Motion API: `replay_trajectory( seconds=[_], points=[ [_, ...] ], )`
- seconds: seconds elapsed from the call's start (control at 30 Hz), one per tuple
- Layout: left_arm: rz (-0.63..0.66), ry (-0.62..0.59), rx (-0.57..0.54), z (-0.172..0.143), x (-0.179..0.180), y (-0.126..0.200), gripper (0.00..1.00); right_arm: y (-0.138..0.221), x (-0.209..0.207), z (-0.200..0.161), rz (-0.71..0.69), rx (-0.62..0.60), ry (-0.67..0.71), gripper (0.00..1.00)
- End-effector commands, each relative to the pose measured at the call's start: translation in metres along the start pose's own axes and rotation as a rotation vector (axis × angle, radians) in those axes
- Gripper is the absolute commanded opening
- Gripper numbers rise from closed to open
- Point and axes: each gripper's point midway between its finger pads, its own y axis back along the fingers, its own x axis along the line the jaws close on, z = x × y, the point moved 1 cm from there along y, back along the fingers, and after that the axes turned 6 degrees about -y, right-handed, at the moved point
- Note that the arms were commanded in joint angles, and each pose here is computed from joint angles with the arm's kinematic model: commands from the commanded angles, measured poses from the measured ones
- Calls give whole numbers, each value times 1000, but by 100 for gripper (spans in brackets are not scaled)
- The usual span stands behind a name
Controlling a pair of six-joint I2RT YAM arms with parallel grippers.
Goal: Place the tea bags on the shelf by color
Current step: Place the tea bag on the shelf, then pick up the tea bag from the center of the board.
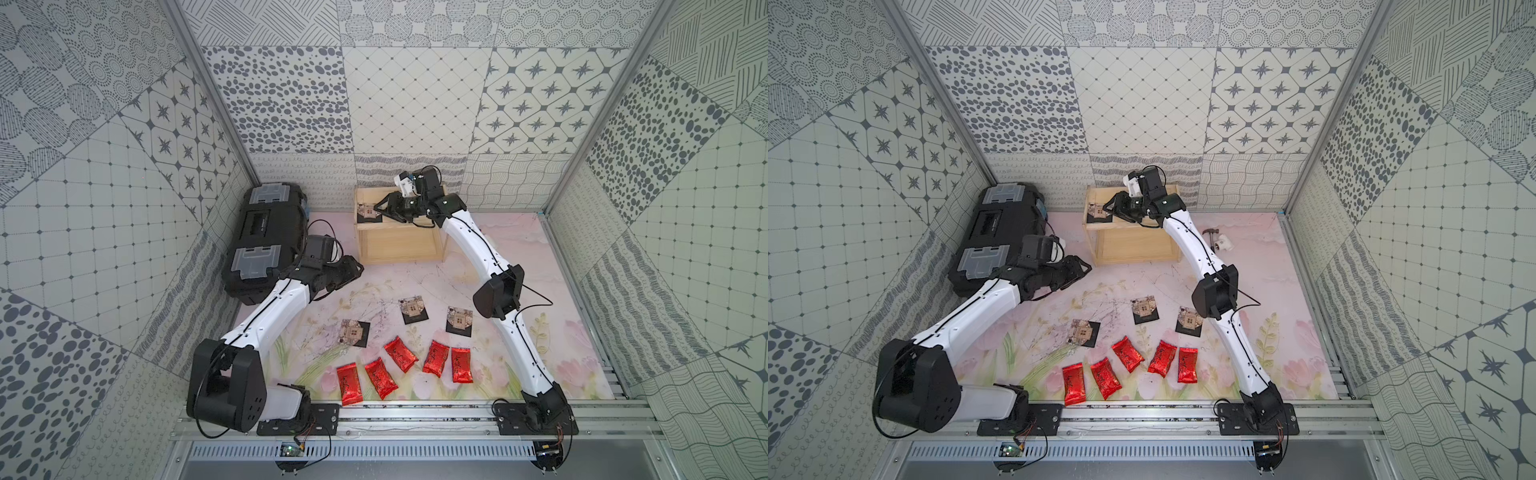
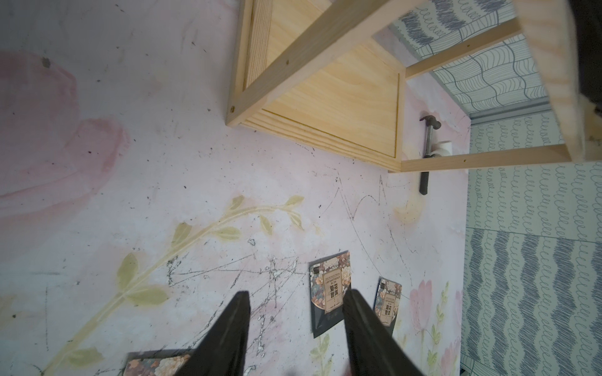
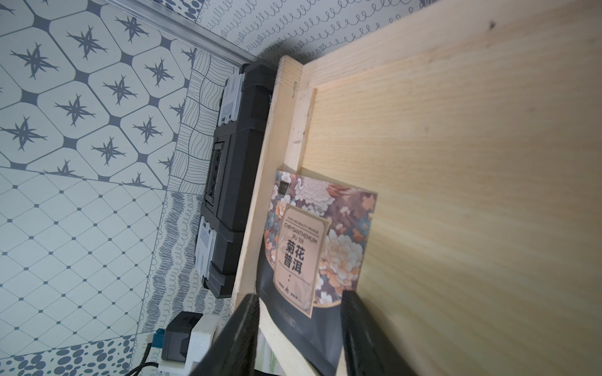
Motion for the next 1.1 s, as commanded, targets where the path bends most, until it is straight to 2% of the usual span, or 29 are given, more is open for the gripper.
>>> replay_trajectory(
  seconds=[0.0,0.07,0.23,0.3,0.37,0.4,0.47,0.7,0.87,1.07],
  points=[
    [-60,-28,6,-5,-19,-3,51,35,20,15,-7,-55,67,47],
    [-60,-40,23,-11,-24,-7,51,49,37,15,18,-60,119,48],
    [-88,-76,69,-26,-47,-17,50,70,64,-10,91,34,251,50],
    [-105,-99,82,-34,-59,-22,49,73,54,-34,41,90,302,50],
    [-129,-115,101,-45,-70,-31,47,85,48,-56,0,90,382,51],
    [-140,-116,125,-53,-72,-39,45,86,27,-73,-12,93,384,51],
    [-155,-114,163,-63,-76,-49,42,108,24,-84,26,34,395,51],
    [-182,-171,252,-87,-95,-81,40,125,-37,-152,28,52,306,50],
    [-172,-176,298,-102,-92,-104,40,113,-90,-193,-11,114,205,47],
    [-160,-146,326,-118,-81,-121,40,105,-142,-222,-84,181,115,44]
  ],
)
